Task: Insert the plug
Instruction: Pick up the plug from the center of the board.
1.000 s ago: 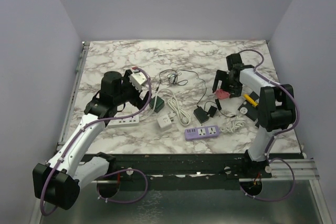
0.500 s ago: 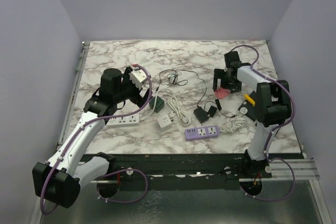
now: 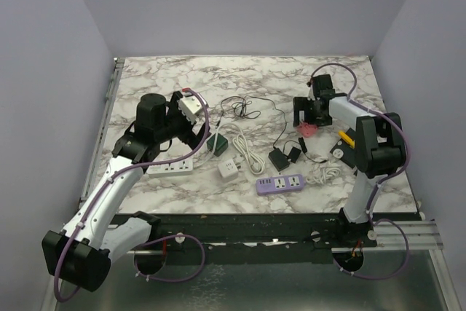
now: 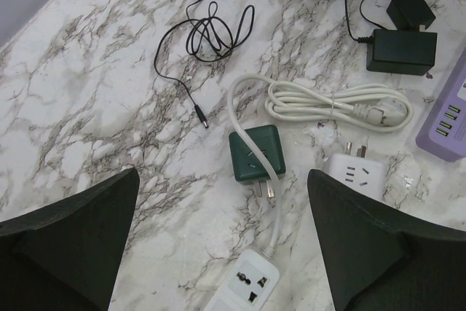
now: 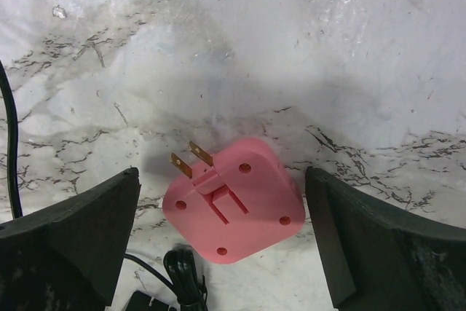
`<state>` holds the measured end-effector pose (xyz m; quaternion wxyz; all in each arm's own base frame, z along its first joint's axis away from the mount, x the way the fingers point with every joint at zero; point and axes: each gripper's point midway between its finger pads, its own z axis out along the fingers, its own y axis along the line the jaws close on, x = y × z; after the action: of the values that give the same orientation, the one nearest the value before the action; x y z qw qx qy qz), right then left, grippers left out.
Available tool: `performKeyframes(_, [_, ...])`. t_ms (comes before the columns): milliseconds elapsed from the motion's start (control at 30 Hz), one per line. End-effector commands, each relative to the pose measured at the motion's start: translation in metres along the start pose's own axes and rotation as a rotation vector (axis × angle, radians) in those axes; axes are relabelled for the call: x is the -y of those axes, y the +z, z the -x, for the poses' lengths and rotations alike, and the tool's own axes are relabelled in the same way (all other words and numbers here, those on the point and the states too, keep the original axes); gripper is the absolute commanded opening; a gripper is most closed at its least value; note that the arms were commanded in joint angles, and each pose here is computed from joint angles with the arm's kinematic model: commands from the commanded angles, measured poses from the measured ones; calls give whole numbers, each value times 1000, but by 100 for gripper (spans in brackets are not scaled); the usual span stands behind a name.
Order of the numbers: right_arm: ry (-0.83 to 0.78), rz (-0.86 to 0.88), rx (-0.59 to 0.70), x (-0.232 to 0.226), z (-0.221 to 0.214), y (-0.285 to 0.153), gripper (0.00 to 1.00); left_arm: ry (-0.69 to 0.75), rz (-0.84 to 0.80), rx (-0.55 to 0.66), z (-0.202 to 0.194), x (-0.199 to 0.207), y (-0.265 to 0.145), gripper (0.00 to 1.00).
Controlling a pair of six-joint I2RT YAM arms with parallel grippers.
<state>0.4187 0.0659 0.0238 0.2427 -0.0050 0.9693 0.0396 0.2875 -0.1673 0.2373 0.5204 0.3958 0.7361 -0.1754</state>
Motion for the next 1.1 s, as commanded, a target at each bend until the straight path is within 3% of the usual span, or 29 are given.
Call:
performKeyframes(0, [-15, 78, 8, -14, -8, -1, 100, 15, -13, 33, 14, 3, -10, 99])
performKeyframes(400, [-15, 18, -57, -19, -54, -5, 100, 13, -17, 50, 24, 3, -12, 99])
performKeyframes(700, [38, -164, -61, 7, -50, -1, 96, 17, -12, 54, 25, 3, -14, 99])
performKeyframes(867, [56, -178, -50, 8, -44, 1, 80, 23, -7, 52, 24, 2, -14, 99])
performKeyframes(1067, [34, -130, -21, 0, -37, -10, 39, 30, -42, 68, 29, 7, -13, 99])
